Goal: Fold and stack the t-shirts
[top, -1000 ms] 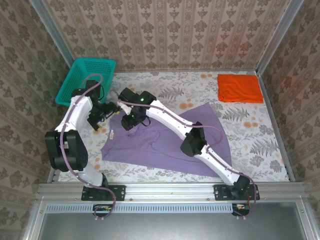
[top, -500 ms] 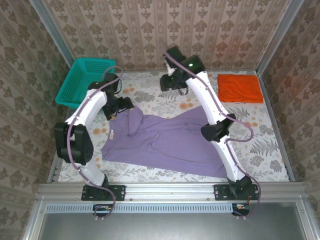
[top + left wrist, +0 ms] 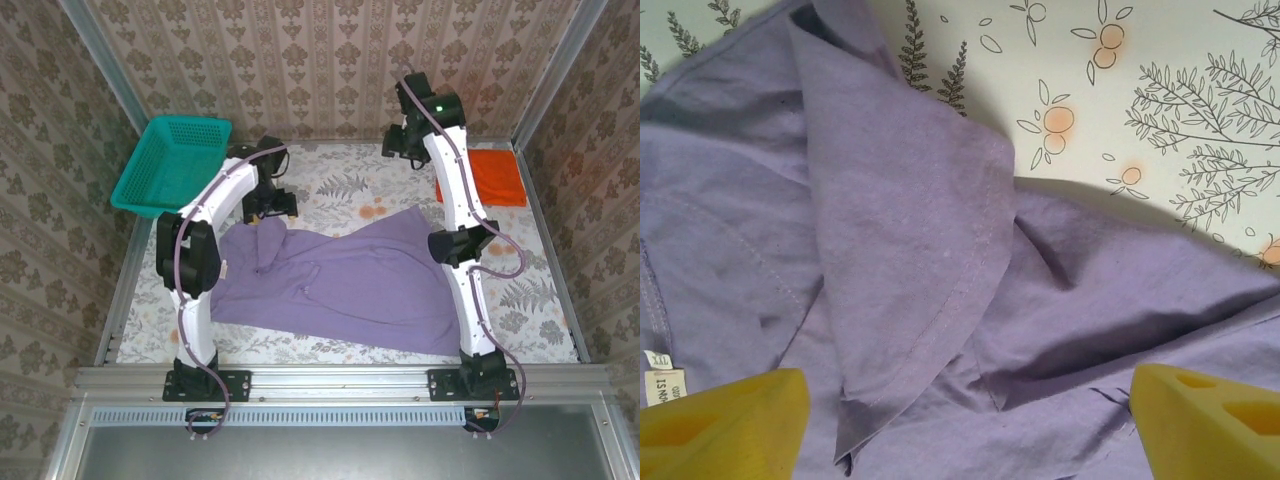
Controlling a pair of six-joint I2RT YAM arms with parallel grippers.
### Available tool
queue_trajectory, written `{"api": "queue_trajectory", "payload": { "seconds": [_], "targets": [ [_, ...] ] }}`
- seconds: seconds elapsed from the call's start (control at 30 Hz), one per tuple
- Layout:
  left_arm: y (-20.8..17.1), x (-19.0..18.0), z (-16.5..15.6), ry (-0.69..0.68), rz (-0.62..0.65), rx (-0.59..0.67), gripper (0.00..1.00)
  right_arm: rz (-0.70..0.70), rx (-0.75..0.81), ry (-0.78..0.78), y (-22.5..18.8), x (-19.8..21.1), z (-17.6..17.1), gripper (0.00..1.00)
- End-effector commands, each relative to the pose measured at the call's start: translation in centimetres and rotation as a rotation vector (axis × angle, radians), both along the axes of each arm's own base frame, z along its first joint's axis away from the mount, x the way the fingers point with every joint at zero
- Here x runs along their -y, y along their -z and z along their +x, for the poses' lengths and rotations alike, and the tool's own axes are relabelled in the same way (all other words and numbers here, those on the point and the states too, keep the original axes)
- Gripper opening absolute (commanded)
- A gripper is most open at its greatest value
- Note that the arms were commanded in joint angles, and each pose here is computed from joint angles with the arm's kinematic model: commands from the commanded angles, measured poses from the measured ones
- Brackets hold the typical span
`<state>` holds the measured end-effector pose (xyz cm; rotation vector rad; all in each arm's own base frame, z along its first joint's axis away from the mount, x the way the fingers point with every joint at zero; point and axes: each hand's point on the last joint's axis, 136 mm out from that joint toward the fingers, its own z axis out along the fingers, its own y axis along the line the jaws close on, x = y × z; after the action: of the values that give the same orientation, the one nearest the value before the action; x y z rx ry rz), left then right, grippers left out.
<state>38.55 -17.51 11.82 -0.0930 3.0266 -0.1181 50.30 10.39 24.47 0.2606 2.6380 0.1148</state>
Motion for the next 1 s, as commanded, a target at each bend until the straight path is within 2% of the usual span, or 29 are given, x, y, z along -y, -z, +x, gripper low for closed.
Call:
{"api": "queue_trajectory", "payload": {
  "seconds": [0.0, 0.2, 0.47, 0.5, 0.53, 0.8, 0.87, 0.97],
  "targets": [
    [-0.8, 0.2, -0.1, 0.012, -0.001, -0.009, 0.85, 0.011, -0.089, -0.026, -1.6, 0.6, -4.6, 0.64],
    [-2.4, 1.3, 0.8, 0.035, -0.066, 0.045, 0.85, 0.101, -0.011, -0.057, -5.7, 2.0, -6.0, 0.75],
    [-5.3, 2.7, 2.2, 0.082, -0.175, 0.104, 0.86, 0.231, 0.059, 0.036, -12.0, 8.3, -11.0, 0.84],
    [-5.6, 2.7, 2.1, 0.077, -0.188, 0.104, 0.86, 0.263, 0.06, 0.046, -12.5, 8.9, -11.8, 0.88],
    [-5.7, 2.6, 2.0, 0.071, -0.198, 0.103, 0.86, 0.279, 0.061, 0.065, -13.0, 9.6, -12.7, 0.99],
    [-5.7, 3.1, -1.1, 0.044, -0.3, 0.082, 0.86, 0.27, 0.129, 0.074, -16.5, 9.8, -18.8, 1.0],
    [-5.6, 3.0, -1.8, 0.039, -0.312, 0.075, 0.86, 0.252, 0.188, 0.081, -17.4, 9.6, -20.1, 1.0],
    [-5.6, 2.9, -2.5, 0.03, -0.322, 0.081, 0.86, 0.371, 0.392, 0.113, -16.9, 8.5, -20.7, 1.0]
  ]
}}
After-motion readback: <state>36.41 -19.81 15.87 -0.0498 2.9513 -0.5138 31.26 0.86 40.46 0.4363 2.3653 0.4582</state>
